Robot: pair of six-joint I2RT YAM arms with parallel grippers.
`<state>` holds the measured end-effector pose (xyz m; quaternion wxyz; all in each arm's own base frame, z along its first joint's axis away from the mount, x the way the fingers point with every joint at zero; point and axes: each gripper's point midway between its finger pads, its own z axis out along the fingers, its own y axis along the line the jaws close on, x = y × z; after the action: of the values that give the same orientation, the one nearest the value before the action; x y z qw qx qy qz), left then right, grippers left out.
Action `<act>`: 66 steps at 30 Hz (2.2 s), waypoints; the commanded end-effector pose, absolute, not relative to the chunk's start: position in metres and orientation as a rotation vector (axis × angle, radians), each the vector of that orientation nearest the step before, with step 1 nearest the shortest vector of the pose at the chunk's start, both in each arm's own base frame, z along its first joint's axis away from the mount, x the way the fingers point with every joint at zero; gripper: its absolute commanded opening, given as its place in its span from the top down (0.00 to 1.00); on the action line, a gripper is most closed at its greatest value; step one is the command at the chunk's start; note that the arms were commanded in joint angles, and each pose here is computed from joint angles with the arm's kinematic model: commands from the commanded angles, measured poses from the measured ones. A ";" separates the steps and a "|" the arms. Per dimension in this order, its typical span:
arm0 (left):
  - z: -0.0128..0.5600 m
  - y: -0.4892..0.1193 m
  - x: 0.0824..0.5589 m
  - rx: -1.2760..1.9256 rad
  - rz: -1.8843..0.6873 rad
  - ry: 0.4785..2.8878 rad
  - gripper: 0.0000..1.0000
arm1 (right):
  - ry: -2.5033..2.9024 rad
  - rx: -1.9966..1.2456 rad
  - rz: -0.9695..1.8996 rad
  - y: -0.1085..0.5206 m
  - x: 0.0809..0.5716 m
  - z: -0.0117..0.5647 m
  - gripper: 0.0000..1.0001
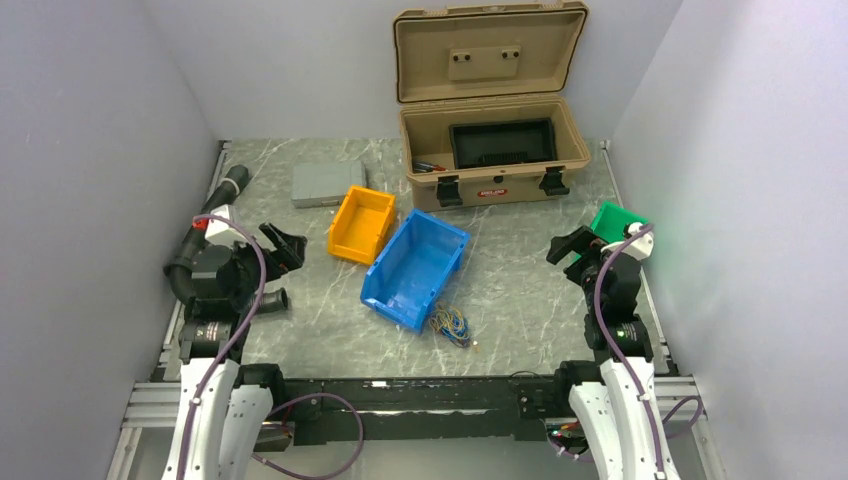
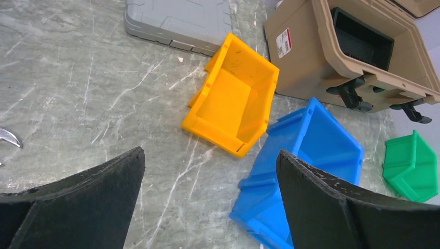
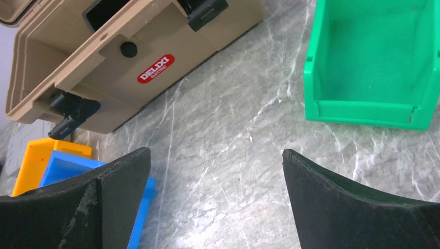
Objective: Untangle the cables
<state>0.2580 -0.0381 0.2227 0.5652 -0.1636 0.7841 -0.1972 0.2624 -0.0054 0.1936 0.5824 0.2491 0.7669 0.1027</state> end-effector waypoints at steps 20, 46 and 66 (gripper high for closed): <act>0.245 -0.107 0.256 0.003 -0.780 1.869 0.01 | 1.997 0.062 0.650 0.108 0.262 0.182 0.00; 0.222 -0.139 0.258 -0.006 -0.859 1.941 0.01 | 2.288 -0.307 0.761 0.215 0.157 0.080 0.13; 0.189 -0.155 0.254 0.019 -0.922 2.049 0.01 | 2.298 -0.408 0.726 0.249 0.161 0.050 0.45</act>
<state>0.2547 -0.1446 0.1846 0.4348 -0.0066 0.8298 -0.3497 0.1438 0.2249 0.0291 0.2974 -0.1782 0.9078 0.2361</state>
